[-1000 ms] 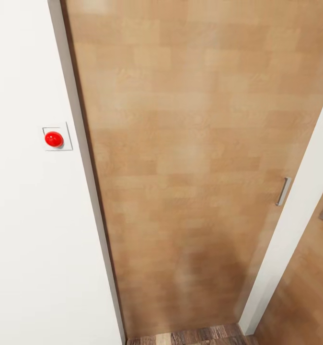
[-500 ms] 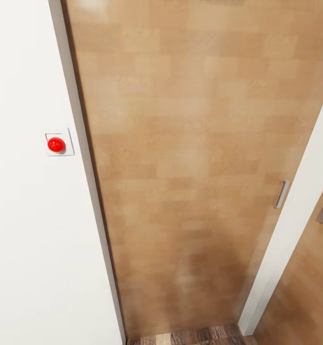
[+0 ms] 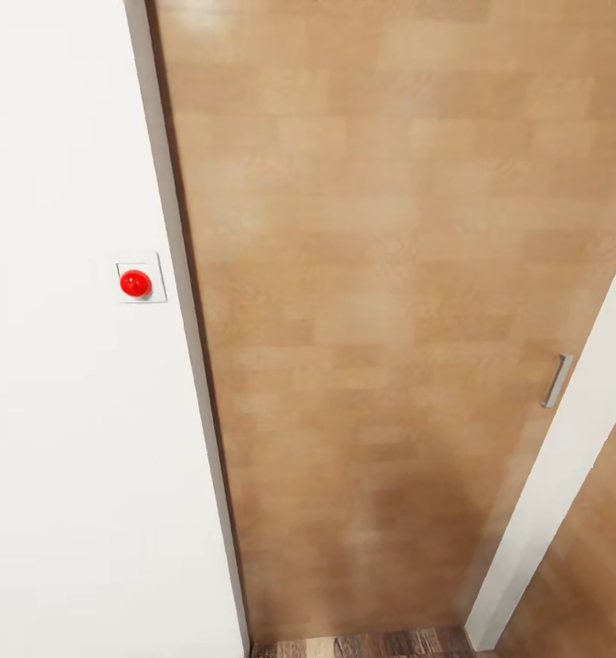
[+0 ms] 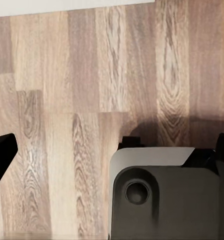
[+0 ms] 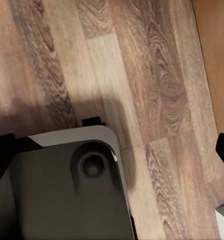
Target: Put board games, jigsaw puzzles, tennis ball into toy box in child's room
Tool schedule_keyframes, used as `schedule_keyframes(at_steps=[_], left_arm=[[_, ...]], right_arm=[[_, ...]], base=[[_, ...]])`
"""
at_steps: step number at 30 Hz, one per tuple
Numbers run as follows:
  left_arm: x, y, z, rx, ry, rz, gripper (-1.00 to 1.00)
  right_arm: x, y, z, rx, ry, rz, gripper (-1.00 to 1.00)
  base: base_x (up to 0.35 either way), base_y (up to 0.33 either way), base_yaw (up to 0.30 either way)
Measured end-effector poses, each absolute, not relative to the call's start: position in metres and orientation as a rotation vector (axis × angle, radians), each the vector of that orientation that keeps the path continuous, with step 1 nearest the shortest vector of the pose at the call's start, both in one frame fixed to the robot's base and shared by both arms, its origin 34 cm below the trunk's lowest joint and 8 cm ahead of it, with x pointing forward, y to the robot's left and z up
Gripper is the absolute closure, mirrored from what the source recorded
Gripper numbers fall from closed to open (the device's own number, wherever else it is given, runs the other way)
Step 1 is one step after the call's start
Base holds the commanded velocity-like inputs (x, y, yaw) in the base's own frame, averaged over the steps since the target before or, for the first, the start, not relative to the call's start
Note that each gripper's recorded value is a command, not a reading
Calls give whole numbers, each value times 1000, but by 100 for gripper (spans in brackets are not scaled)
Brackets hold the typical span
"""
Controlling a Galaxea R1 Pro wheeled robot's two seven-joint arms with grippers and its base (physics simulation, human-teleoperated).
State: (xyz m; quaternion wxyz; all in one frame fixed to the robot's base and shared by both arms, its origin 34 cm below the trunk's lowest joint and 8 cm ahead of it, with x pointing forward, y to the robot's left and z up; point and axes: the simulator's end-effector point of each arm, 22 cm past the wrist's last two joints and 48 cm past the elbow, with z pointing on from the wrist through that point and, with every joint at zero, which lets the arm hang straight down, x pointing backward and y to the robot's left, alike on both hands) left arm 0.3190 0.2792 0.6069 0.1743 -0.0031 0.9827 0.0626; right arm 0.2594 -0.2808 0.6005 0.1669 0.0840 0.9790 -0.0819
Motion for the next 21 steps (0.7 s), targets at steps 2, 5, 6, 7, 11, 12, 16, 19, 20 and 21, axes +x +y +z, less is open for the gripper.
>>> schedule_keyframes(at_steps=[2,5,6,7,11,12,16,19,20,21], left_arm=[[318,279,609,-9,2785,178,-100],[317,279,612,-10,2785,178,-100],[317,279,613,-11,2785,178,-100],[317,279,613,-12,2785,178,-100],[315,279,617,-13,2785,177,-100],[315,279,618,-14,2786,177,-100],[313,279,621,-15,2786,177,-100],[312,279,624,-28,2786,178,-100],[312,279,625,-32,2786,179,-100],[311,280,625,-34,2786,179,-100]], right_arm=[[259,-281,602,238,2787,-233,-100],[258,-281,605,237,2787,-233,-100],[257,-280,606,236,2787,-232,-100],[257,-280,607,236,2787,-232,-100],[256,-276,610,233,2788,-224,-100],[255,-275,611,232,2788,-222,-100],[254,-272,615,230,2790,-217,-100],[253,-271,617,230,2791,-216,-100],[252,-271,618,229,2791,-215,-100],[252,-270,619,229,2791,-214,-100]], base=[[0,0,285],[0,0,289],[0,0,291],[0,0,292],[0,0,292],[0,0,292],[0,0,293],[0,0,293],[0,0,293],[0,0,293]])
